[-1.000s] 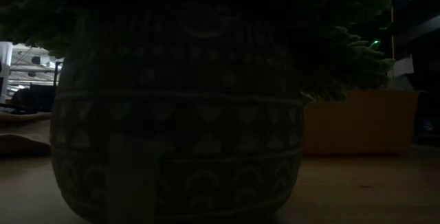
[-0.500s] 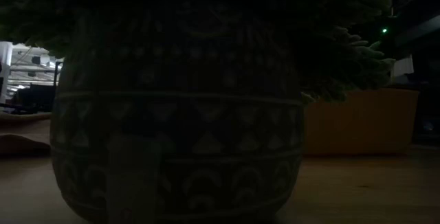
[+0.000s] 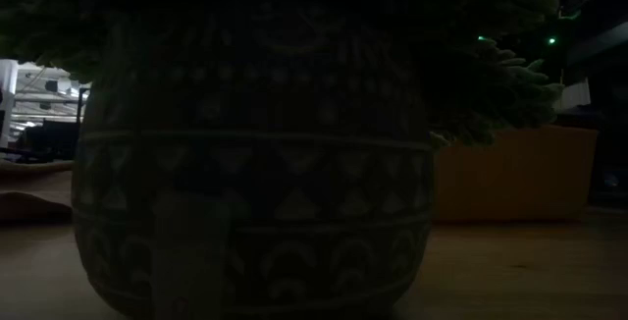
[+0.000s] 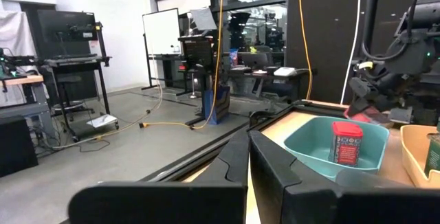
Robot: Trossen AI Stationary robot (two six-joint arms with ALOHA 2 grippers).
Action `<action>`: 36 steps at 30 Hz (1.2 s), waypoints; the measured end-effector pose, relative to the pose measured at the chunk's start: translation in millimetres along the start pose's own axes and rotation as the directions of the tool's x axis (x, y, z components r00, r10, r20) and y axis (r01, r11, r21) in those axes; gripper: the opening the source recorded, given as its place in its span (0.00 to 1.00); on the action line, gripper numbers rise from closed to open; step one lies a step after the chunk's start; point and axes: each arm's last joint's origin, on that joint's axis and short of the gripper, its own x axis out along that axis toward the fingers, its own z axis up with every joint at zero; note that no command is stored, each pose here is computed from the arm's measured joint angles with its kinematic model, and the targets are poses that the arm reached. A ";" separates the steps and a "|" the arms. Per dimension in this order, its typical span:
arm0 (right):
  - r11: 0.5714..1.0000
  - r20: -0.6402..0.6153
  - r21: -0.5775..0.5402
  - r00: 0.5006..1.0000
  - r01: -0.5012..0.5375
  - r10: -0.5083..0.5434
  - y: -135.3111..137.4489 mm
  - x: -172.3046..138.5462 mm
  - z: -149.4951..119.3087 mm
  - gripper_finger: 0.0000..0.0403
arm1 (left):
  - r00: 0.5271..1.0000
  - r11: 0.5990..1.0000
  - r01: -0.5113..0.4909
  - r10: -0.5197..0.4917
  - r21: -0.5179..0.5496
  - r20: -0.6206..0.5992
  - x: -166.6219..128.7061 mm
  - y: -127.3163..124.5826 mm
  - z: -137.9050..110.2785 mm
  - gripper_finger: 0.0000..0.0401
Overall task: Sort spices by type
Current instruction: Put the red seasoning can into the blue bin
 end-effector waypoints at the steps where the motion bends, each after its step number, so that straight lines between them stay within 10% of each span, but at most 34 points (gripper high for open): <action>1: 1.000 0.006 -0.008 1.000 -0.011 0.011 1.1 0.0 0.0 0.77 | 1.000 1.000 0.000 0.000 0.000 0.000 0.0 0.0 0.0 0.00; 36: 0.940 0.090 -0.109 0.938 -0.324 0.334 68.1 -67.9 27.1 0.77 | 1.000 1.000 0.000 0.000 0.000 0.000 0.0 0.0 0.0 0.00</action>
